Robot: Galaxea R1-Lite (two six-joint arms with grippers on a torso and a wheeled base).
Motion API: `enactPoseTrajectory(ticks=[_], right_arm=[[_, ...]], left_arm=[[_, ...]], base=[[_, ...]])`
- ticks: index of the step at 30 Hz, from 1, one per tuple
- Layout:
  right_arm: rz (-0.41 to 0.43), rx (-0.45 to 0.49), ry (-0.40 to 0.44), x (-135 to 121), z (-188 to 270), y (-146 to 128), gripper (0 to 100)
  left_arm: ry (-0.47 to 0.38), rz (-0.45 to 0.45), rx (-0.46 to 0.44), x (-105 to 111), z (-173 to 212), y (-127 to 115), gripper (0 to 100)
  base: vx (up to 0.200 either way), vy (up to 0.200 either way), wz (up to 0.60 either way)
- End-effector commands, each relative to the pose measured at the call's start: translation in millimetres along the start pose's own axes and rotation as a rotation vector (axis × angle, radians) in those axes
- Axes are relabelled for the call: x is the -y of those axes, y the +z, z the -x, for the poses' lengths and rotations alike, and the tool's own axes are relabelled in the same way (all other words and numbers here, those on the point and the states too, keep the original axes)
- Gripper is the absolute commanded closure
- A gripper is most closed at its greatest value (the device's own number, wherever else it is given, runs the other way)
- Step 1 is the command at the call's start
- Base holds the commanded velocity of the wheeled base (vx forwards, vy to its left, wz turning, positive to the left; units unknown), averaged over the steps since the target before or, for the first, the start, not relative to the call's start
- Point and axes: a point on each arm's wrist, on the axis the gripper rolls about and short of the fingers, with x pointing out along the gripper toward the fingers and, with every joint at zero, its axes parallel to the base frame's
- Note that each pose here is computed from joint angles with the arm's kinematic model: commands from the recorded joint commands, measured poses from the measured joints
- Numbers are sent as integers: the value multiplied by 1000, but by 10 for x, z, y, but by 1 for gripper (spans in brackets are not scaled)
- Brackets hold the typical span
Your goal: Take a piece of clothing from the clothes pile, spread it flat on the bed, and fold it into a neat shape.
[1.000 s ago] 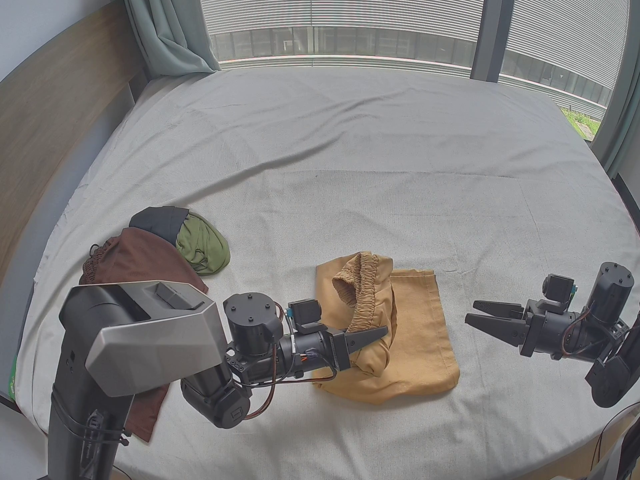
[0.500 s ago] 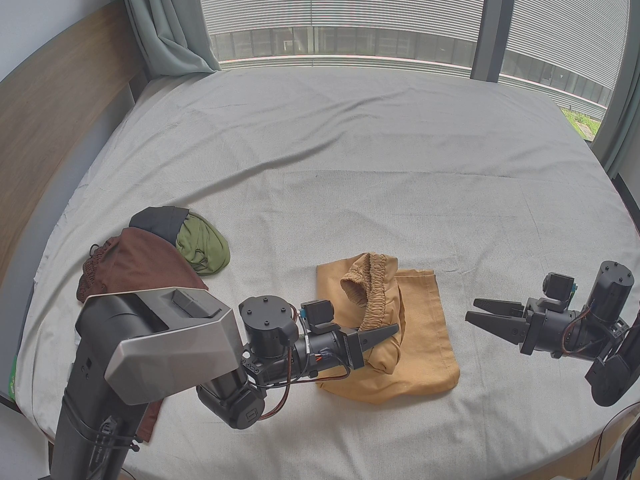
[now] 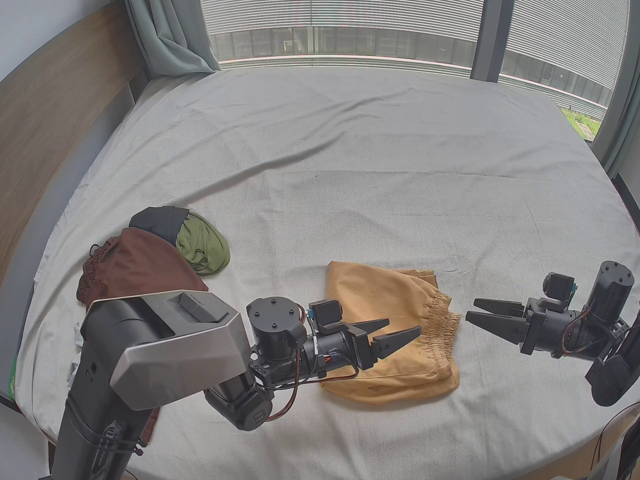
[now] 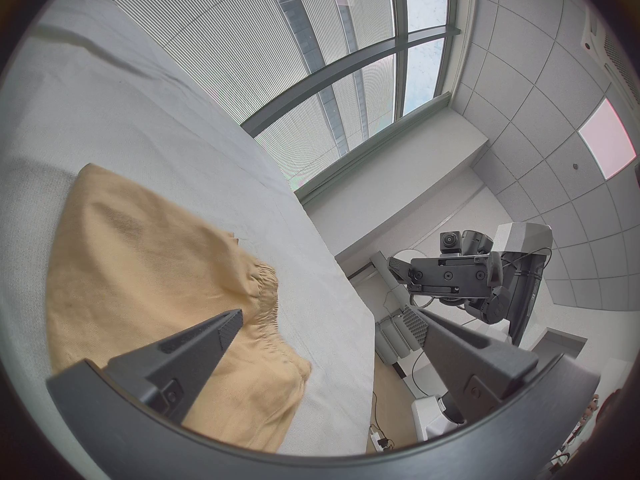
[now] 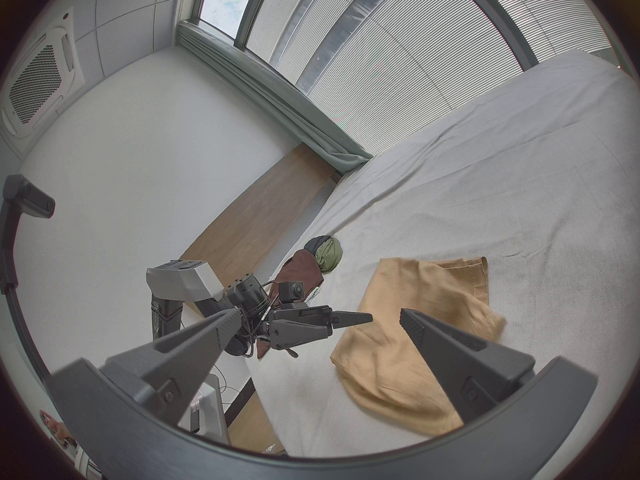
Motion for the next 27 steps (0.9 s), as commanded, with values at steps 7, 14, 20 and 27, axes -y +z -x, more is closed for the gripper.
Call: enactPoseTrajectory(ticks=[7, 14, 20, 27], right_arm=[[-19, -21, -4, 39, -28, -55, 0], [-17, -38, -6, 67, -50, -98, 0], [-22, -47, -5, 71, -60, -121, 0], [-26, -54, -5, 68, -61, -138, 0]], left_arm=[[14, -21, 44, 59, 34, 138, 0], [69, -65, 109, 36, 270, 426, 0], [115, -77, 84, 107, 669, 538, 0], [176, -119, 117, 136, 1019, 719, 0]], base=[[0, 0, 0], [0, 0, 0], [0, 0, 0], [0, 0, 0]])
